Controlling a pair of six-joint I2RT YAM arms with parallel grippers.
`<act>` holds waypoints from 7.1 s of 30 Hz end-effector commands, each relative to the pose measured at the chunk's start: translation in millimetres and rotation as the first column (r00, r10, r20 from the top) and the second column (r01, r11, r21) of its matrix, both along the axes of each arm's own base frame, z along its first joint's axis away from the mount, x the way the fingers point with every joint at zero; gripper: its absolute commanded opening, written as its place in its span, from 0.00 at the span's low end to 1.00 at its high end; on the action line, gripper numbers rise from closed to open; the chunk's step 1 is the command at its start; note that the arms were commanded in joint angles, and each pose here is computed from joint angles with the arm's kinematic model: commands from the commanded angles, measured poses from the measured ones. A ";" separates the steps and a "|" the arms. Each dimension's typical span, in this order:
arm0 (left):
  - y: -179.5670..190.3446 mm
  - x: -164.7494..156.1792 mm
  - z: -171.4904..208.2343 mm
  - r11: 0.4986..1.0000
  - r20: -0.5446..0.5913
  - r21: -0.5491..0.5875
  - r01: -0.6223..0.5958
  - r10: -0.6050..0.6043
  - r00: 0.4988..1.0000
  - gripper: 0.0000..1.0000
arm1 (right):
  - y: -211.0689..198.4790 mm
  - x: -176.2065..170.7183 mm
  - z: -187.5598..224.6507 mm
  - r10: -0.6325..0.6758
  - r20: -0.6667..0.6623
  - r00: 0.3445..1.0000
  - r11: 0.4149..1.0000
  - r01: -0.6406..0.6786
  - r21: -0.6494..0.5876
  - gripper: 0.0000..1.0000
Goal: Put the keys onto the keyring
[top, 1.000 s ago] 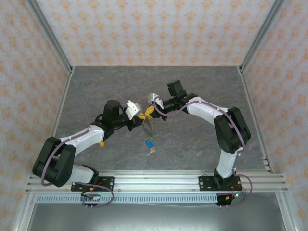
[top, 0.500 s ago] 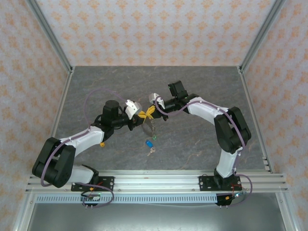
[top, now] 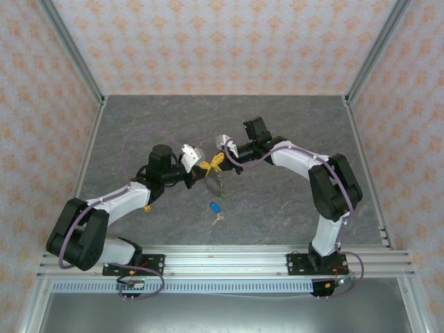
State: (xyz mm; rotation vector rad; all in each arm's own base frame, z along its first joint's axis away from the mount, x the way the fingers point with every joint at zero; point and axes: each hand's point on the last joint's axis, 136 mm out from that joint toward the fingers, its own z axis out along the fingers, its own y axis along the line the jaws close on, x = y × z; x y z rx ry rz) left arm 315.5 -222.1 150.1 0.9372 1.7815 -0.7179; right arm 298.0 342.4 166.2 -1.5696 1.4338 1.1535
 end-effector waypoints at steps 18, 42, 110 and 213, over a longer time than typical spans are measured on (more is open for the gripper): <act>9.9 0.9 -3.8 0.992 -0.062 0.122 -0.030 0.038 0.997 0.00 | 9.2 -19.6 9.5 -0.457 -0.300 0.837 0.882 0.470 -0.031 0.40; 20.0 1.3 -7.4 0.961 -0.191 0.266 -0.082 0.136 0.972 0.00 | 26.5 -34.6 -13.9 -0.619 -0.635 0.462 0.706 0.681 -0.193 0.55; -1.0 -40.7 2.5 0.968 -0.050 0.199 0.155 -0.148 0.988 0.00 | -8.7 -24.6 8.1 -0.107 0.174 0.979 0.992 0.118 -0.054 0.27; -5.4 -26.0 5.8 0.977 -0.060 0.139 0.162 -0.155 0.986 0.11 | 1.9 -32.2 9.4 -0.061 0.072 0.996 0.996 0.056 0.066 0.00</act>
